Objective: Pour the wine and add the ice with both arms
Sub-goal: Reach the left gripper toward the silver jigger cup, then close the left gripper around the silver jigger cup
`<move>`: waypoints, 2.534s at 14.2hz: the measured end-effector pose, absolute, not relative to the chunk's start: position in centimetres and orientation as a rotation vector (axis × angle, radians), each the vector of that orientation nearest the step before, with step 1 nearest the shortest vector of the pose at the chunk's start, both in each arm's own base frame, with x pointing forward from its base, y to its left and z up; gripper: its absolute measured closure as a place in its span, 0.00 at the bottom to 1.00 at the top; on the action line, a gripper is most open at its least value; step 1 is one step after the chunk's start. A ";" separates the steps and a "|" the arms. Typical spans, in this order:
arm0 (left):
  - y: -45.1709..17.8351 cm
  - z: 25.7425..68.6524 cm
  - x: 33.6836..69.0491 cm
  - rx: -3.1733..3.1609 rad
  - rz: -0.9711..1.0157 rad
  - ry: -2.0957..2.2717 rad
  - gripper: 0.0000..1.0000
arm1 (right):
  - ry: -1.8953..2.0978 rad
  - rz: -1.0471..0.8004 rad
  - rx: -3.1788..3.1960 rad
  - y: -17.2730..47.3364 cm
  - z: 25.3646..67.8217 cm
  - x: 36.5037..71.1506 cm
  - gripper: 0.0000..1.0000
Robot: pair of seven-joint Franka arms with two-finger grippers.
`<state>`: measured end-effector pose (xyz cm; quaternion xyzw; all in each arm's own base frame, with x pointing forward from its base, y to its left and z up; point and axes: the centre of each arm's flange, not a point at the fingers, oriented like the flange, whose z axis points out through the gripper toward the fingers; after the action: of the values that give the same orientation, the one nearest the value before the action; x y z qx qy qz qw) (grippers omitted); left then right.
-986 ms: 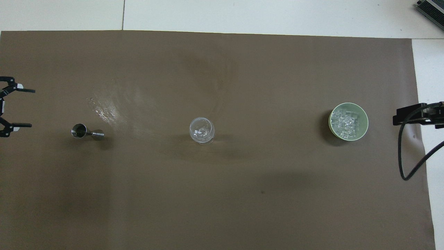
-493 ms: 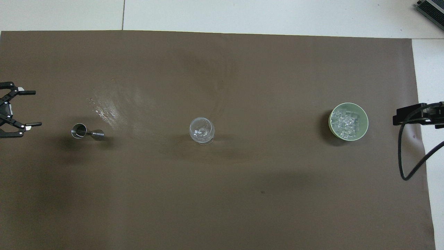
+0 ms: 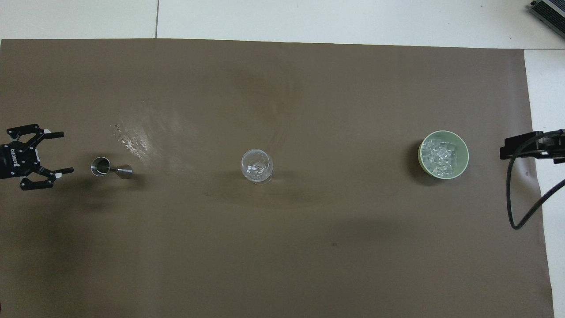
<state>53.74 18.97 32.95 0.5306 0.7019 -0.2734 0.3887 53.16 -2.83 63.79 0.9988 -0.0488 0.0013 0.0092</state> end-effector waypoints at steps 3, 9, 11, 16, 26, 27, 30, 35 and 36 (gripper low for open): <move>18.1 29.9 51.6 1.317 -0.691 1.760 0.00 | -0.152 0.004 3.119 -2.8 63.8 53.2 0.00; 16.5 26.4 48.7 1.276 -0.683 1.677 0.00 | -0.152 0.004 3.119 -2.8 63.8 53.2 0.00; 15.9 25.4 47.7 1.231 -0.680 1.661 0.00 | -0.152 0.004 3.119 -2.8 63.8 53.2 0.00; 14.5 24.6 47.3 1.166 -0.664 1.623 0.00 | -0.152 0.004 3.119 -2.8 63.8 53.2 0.00; 13.1 23.2 46.3 1.035 -0.657 1.619 0.00 | -0.152 0.004 3.119 -2.8 63.8 53.2 0.00; 12.9 23.0 46.2 1.023 -0.658 1.619 0.00 | -0.152 0.004 3.119 -2.8 63.8 53.2 0.00; 12.6 21.8 45.8 0.989 -0.653 1.618 0.00 | -0.152 0.004 3.119 -2.8 63.8 53.2 0.00; 12.2 20.9 45.9 0.956 -0.644 1.603 0.00 | -0.152 0.004 3.119 -2.8 63.8 53.2 0.00; 12.2 21.0 46.0 0.948 -0.645 1.598 0.00 | -0.152 0.004 3.119 -2.8 63.8 53.2 0.00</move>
<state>45.95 12.18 20.97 0.4011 0.6763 -0.2729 0.5544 53.16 -2.83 63.79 0.9988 -0.0488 0.0013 0.0092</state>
